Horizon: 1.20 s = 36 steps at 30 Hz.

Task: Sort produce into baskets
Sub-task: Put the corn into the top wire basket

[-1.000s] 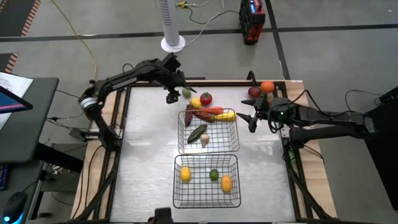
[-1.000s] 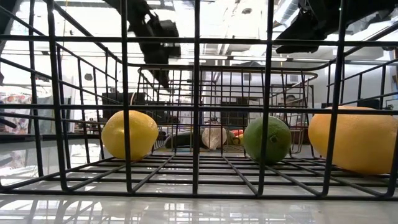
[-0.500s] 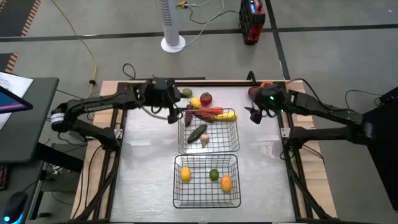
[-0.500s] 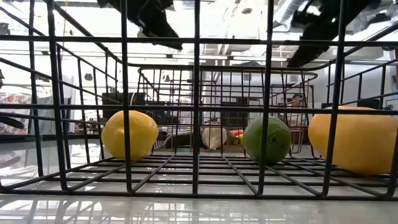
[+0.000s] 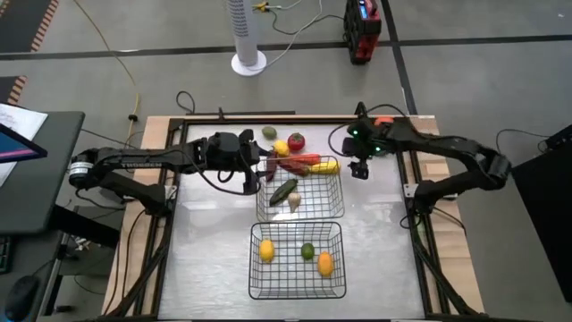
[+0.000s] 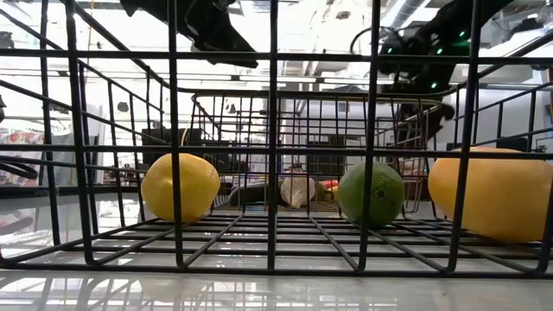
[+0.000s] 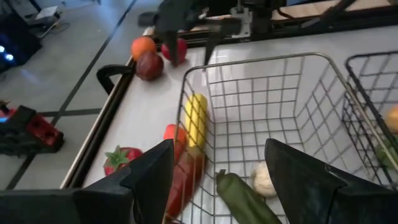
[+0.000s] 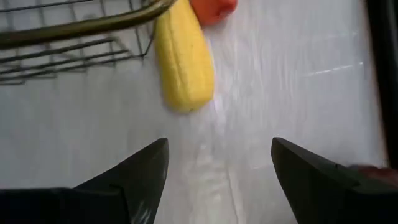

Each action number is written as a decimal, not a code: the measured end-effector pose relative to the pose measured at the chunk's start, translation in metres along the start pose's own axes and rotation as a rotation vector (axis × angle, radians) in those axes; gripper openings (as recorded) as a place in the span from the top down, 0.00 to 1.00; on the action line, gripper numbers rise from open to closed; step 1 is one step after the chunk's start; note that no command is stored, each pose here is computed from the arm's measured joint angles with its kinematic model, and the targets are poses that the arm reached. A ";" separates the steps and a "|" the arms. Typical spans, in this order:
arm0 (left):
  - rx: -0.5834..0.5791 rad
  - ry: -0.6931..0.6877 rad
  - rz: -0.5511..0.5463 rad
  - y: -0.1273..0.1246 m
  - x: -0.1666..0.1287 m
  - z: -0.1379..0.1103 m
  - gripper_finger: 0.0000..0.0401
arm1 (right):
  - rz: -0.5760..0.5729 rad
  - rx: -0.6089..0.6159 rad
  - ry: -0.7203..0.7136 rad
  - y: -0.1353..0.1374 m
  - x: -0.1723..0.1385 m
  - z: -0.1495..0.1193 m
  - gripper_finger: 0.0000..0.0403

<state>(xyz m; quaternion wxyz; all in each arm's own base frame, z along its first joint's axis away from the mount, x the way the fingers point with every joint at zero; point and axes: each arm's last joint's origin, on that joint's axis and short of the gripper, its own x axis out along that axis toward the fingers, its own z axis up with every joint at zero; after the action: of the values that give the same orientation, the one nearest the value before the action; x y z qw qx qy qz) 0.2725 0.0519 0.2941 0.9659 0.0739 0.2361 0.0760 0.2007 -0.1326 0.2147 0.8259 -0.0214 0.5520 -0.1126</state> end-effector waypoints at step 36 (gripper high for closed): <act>-0.062 -0.184 0.129 -0.013 -0.055 -0.055 0.40 | 0.085 -0.074 -0.088 0.018 0.062 0.006 0.23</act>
<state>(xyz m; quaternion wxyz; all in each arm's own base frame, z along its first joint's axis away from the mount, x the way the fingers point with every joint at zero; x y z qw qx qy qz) 0.2005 0.0353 0.2683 0.9784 0.0657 0.1390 0.1379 0.2313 -0.1282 0.1578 0.8521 -0.0336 0.5193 -0.0559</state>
